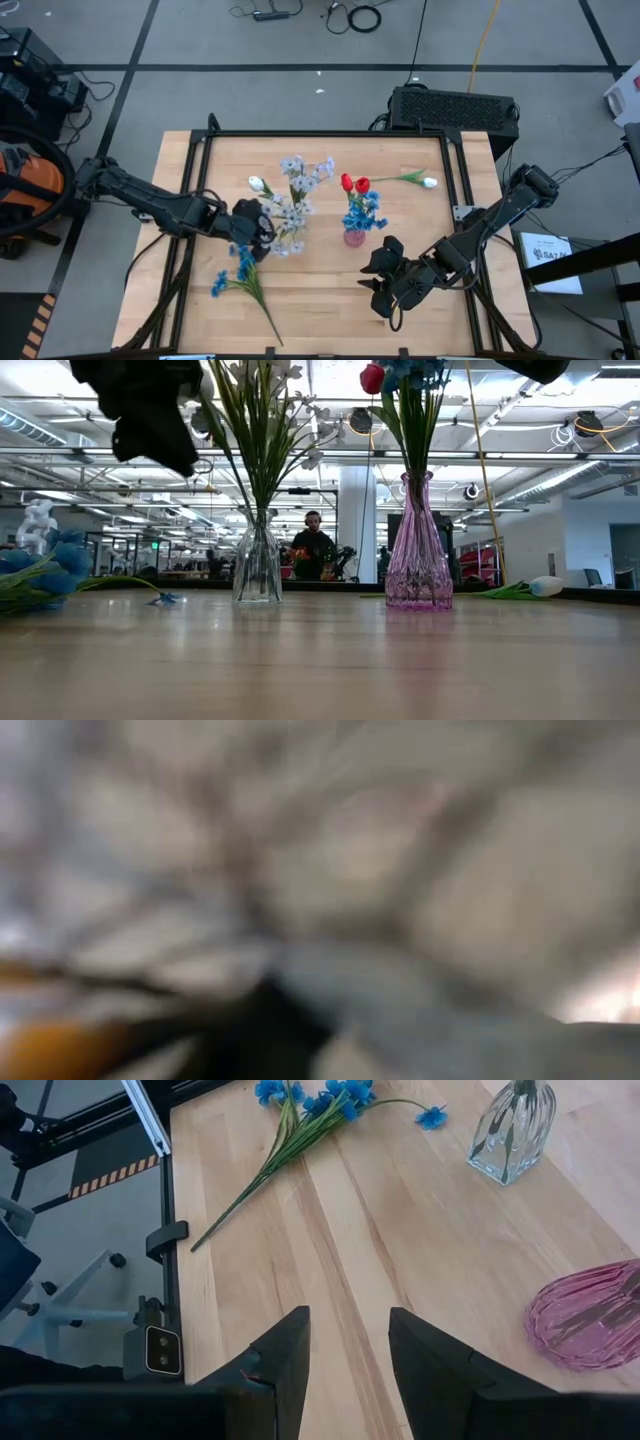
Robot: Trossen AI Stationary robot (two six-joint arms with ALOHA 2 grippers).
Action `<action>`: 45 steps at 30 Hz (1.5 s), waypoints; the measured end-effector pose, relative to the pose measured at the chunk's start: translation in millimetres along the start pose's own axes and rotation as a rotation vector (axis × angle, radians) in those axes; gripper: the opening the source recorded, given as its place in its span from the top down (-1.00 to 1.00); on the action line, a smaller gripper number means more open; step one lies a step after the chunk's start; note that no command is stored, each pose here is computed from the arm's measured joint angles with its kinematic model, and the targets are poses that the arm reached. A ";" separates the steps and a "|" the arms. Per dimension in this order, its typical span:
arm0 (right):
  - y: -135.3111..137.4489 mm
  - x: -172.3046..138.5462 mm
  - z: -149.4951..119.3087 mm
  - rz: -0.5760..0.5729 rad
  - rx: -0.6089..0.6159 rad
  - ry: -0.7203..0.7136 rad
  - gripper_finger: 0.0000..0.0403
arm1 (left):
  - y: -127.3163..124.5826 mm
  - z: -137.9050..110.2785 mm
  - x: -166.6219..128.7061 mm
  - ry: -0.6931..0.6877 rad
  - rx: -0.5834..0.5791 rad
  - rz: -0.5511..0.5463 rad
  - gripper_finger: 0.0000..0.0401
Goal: Sort flowers into vase by color
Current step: Put the white flowers into the transparent vase, then put the blue flowers into the pink vase
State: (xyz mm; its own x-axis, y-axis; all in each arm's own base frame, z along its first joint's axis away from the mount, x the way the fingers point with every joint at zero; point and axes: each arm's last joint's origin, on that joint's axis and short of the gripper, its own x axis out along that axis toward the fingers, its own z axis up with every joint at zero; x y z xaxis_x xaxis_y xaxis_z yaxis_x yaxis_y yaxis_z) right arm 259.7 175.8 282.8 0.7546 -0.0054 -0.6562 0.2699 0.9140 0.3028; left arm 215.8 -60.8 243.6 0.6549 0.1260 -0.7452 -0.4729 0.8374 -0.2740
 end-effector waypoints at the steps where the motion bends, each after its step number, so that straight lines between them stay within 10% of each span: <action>1: 0.0 0.0 0.0 0.000 0.000 0.000 0.36 | 1.6 -1.5 -0.2 0.015 -0.021 0.016 0.29; 27: -0.1 0.0 0.0 -0.001 -0.046 0.000 0.36 | -6.4 -23.8 -47.5 0.001 -0.149 -0.119 0.30; 45: -1.2 0.0 -1.0 -0.011 -0.075 0.010 0.36 | -27.3 -72.2 -59.4 0.187 -0.669 -0.091 0.31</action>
State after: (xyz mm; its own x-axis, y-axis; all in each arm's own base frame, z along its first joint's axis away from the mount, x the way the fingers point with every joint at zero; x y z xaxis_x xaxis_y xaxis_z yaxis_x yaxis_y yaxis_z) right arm 258.8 175.1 281.8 0.7460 -0.0122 -0.6659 0.2321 0.9419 0.2429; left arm 147.1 -129.5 251.4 0.6252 -0.0735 -0.7770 -0.7215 0.3253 -0.6113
